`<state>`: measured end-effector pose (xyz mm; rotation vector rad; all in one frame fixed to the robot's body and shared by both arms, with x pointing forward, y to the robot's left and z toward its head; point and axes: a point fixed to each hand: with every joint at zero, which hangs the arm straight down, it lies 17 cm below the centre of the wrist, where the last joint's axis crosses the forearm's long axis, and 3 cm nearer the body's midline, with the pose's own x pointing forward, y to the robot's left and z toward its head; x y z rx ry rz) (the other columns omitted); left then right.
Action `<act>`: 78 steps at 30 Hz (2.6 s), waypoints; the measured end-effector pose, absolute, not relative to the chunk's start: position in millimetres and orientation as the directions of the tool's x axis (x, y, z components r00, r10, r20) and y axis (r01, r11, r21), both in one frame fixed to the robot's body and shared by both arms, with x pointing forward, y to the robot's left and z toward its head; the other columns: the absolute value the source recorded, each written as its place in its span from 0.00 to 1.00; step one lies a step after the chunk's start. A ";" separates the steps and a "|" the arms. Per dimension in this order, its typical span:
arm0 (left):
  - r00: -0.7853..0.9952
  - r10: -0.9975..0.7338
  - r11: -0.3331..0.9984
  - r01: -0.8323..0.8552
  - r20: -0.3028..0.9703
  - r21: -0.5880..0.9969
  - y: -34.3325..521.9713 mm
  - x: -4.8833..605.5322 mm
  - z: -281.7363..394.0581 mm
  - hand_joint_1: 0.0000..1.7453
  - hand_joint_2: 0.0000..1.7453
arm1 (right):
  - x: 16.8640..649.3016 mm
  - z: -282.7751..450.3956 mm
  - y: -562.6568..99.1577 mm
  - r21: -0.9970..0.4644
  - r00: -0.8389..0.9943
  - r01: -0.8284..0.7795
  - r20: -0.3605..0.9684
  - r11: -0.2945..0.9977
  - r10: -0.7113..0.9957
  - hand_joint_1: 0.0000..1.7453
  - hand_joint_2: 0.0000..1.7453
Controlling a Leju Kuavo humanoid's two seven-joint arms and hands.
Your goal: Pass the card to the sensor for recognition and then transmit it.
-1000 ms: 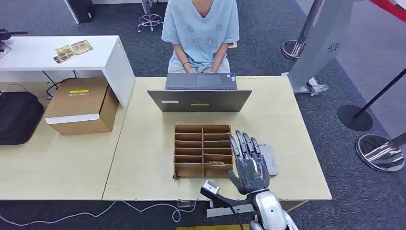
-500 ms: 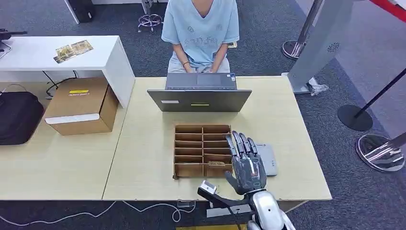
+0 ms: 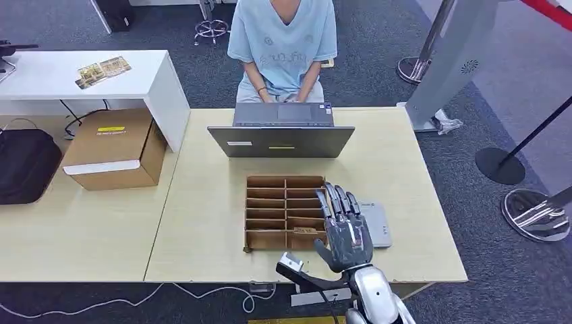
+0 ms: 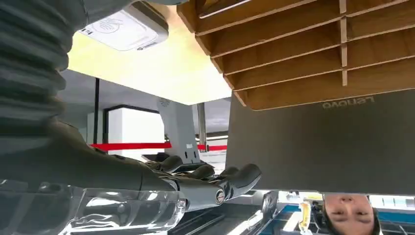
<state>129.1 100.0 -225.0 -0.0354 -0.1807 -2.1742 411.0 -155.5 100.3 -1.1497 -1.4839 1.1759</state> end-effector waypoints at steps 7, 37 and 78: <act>-0.573 -0.814 -0.563 0.818 0.094 0.117 99.9 129.1 -225.0 0.00 0.00 | 410.9 99.6 -155.5 -0.985 -0.169 0.129 0.095 0.117 0.981 0.00 1.00; -0.551 -0.829 -0.542 0.833 0.092 0.109 100.0 128.4 -224.8 0.00 0.00 | 408.3 74.0 -148.4 -0.995 -0.161 0.023 0.095 0.100 0.982 0.00 1.00; -0.523 -0.848 -0.514 0.852 0.093 0.103 100.1 126.6 -225.1 0.00 0.00 | 406.2 57.2 -144.1 -0.995 -0.158 -0.036 0.094 0.089 0.983 0.39 1.00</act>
